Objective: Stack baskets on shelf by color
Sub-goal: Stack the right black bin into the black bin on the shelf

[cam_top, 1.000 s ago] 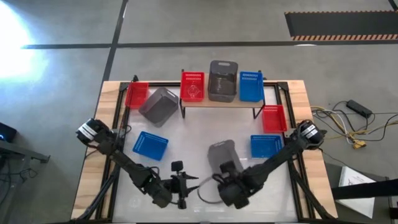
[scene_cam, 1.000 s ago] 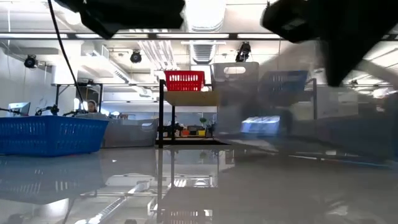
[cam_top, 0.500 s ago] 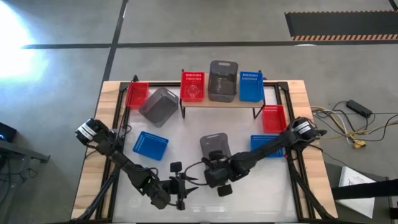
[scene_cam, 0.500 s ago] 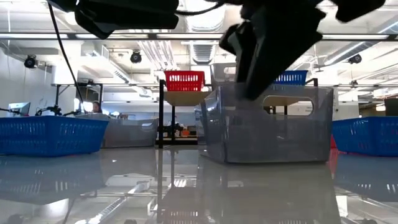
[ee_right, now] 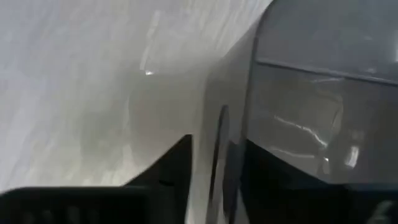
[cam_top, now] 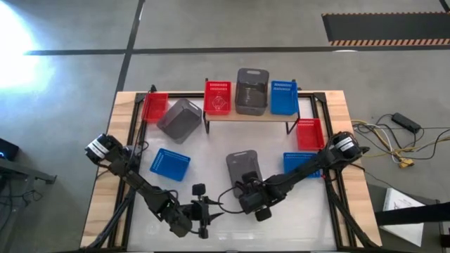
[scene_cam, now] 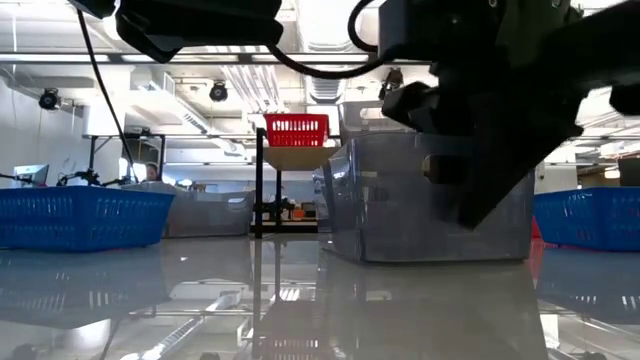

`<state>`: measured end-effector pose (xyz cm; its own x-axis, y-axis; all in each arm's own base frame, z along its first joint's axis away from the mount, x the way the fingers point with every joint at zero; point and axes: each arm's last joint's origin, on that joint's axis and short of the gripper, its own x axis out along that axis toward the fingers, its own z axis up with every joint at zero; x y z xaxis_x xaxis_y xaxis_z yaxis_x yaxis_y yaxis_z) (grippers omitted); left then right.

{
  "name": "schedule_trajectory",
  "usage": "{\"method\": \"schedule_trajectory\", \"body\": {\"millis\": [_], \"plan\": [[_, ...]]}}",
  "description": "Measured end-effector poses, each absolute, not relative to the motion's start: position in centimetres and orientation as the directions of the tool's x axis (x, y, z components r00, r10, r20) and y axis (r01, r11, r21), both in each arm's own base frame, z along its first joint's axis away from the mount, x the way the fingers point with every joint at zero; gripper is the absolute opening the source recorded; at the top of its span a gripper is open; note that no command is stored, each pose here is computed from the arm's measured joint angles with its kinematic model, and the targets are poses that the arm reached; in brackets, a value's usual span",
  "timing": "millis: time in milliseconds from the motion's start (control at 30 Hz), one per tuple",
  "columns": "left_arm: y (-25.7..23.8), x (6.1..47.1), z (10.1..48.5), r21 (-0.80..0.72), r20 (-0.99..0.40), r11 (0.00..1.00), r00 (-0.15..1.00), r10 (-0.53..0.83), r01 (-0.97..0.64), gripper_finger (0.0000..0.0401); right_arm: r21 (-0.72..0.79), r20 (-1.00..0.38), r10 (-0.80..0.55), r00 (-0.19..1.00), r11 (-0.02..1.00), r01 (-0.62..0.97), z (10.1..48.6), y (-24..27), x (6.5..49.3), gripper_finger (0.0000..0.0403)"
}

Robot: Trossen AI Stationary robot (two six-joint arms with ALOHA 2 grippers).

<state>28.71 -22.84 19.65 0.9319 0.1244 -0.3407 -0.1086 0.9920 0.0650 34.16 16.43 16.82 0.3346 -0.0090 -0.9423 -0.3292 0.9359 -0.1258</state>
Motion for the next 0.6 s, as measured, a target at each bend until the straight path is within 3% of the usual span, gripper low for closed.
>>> {"method": "schedule_trajectory", "body": {"millis": [167, 333, 600], "plan": [[-22.8, 28.7, 19.6, 0.066, -0.341, 0.992, 0.932, 0.124, -0.108, 0.0132, -0.123, -0.940, -0.005, 0.340, 0.937, -0.326, 16.5, 16.8, 33.8, 0.0019], [-22.8, 28.7, 19.6, 0.065, -0.341, 0.992, 0.932, 0.124, -0.108, 0.0132, -0.155, -0.925, -0.023, 0.379, 0.934, -0.322, 18.6, 18.6, 33.7, 0.0010], [-22.9, 28.7, 19.6, 0.066, -0.342, 0.992, 0.932, 0.123, -0.107, 0.0132, -0.405, -0.847, -0.264, 0.461, 0.883, -0.237, 27.2, 20.5, 32.6, 0.0009]]}}
